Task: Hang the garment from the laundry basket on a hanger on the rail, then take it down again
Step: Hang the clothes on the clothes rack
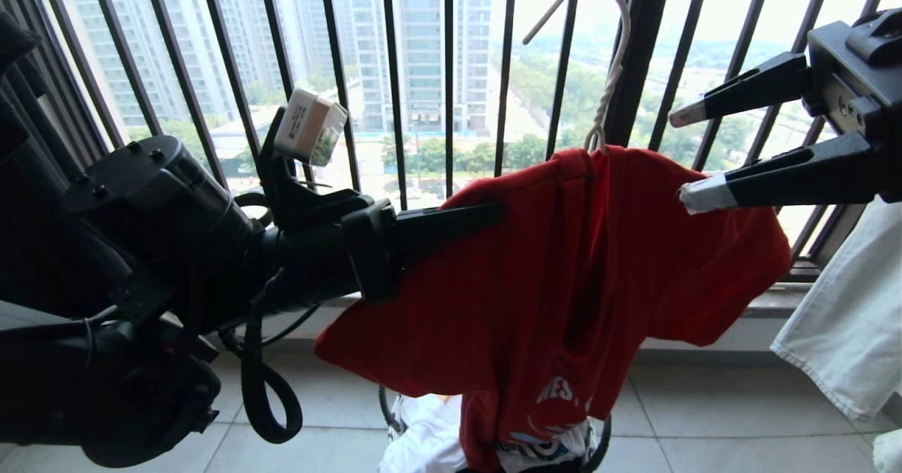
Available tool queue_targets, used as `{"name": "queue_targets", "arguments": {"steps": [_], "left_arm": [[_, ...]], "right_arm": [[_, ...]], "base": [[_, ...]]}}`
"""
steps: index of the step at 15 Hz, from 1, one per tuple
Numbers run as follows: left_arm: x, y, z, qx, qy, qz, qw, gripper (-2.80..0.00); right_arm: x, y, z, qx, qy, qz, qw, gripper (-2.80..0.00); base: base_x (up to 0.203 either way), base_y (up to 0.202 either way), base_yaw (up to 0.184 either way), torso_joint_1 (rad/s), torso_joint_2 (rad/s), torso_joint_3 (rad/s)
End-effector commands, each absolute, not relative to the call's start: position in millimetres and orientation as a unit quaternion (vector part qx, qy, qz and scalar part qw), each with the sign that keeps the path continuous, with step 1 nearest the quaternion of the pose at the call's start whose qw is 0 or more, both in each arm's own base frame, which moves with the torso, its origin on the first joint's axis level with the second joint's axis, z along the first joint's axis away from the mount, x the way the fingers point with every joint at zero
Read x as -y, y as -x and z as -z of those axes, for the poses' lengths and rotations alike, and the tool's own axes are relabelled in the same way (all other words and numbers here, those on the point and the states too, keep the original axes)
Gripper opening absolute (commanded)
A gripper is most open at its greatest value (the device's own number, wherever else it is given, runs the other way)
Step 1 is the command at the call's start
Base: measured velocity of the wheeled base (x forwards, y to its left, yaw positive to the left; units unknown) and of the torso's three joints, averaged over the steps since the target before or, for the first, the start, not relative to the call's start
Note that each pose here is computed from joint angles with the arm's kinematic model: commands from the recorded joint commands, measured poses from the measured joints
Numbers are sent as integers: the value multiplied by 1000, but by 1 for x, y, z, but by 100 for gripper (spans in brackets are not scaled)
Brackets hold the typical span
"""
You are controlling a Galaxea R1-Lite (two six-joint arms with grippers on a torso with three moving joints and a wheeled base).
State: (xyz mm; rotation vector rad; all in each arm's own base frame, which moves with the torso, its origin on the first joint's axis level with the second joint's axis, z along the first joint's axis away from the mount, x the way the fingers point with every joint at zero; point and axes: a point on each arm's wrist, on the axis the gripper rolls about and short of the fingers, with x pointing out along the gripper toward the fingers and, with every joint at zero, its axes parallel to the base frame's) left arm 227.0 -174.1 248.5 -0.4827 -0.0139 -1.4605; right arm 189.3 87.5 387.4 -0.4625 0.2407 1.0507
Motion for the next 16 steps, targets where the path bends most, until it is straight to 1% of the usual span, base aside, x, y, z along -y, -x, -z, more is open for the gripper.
{"name": "queue_targets", "arguments": {"steps": [1,4,7,10,16], "left_arm": [[170,-222,-253,13,220,664,715,-280],[168,-218,-260,12,231,666,709,-280],[167,-217,-262,9,237,667,706,-280],[167,-216,-263,10,237,668,706,-280],[166,-215,-264,14,236,668,706,-280]], "right_arm": [[-93,-195,-379,-134,214,-511,822,0],[-101,-207,-366,-158,209,-522,812,0],[-107,-219,-365,-155,211,-524,810,0],[-115,-222,-362,-154,219,-534,802,0],[-117,-225,-359,-159,221,-537,798,0]], "base": [[0,0,0,0,0,0],[0,0,0,0,0,0],[0,0,0,0,0,0],[0,0,0,0,0,0],[0,0,0,0,0,0]]}}
